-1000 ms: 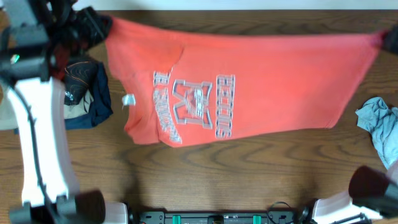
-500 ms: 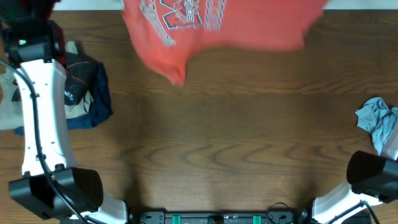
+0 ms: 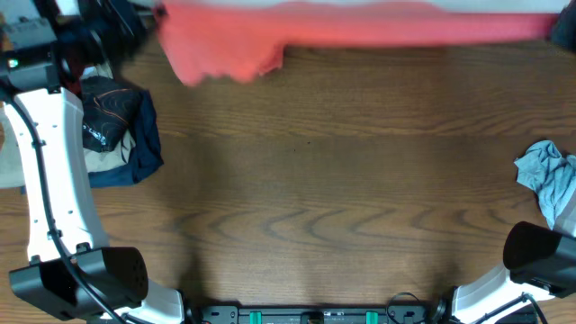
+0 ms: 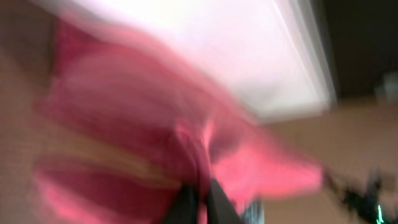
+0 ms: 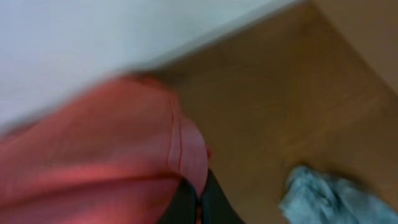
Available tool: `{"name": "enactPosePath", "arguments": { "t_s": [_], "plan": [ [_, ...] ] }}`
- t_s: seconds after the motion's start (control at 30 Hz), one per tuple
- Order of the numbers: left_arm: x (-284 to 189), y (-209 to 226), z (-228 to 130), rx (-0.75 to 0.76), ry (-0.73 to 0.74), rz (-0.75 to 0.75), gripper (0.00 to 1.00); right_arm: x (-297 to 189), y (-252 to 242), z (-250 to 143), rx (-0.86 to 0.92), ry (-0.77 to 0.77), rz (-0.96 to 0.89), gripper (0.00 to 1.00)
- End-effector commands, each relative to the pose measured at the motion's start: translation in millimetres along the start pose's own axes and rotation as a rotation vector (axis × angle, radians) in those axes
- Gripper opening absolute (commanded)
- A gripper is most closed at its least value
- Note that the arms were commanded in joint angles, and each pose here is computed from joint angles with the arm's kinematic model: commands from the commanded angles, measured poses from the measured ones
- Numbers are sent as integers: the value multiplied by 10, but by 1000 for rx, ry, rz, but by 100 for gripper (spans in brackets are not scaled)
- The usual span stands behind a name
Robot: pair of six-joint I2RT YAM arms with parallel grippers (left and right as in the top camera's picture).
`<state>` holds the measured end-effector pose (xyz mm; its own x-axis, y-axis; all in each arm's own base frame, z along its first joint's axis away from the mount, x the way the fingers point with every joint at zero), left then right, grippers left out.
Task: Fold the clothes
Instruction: 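Lift the shirt high with both grippers and swing it forward, then lay the shirt down flat, pulling its near edge toward the robot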
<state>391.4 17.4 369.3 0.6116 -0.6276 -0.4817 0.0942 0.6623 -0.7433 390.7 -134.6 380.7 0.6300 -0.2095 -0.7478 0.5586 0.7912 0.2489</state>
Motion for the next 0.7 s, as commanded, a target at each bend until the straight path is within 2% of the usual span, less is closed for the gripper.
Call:
{"name": "enactPosePath", "arguments": {
  "t_s": [0.0, 0.13, 0.27, 0.47, 0.67],
  "plan": [
    [52, 125, -358, 153, 153, 104, 6, 227, -346, -190, -17, 105, -202, 1],
    [205, 286, -874, 110, 394, 194, 6, 420, -565, -693, -29, 351, -318, 1],
    [380, 395, -1349, 90, 596, 183, 6, 602, -864, -1115, -5, 508, -495, 1],
    [471, 813, -2106, -24, 880, 322, 6, 804, -1263, -1734, 43, 725, -624, 1],
    [326, 1202, -2616, -125, 1018, 429, 6, 850, -1609, -2107, 113, 849, -686, 1]
  ]
}}
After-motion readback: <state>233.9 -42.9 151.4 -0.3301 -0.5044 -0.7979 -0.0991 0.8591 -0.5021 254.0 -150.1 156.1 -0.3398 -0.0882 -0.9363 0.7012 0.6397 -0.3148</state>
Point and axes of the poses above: each gripper's point midway between its finger pads, its own x axis out along the fingers, its own y axis along the line the jaws close on, z = x × y, the point moved 7 cm from there along -x, back along the fingers, and after that the axes turned 10 degrees about x, right-handed, at the moved point
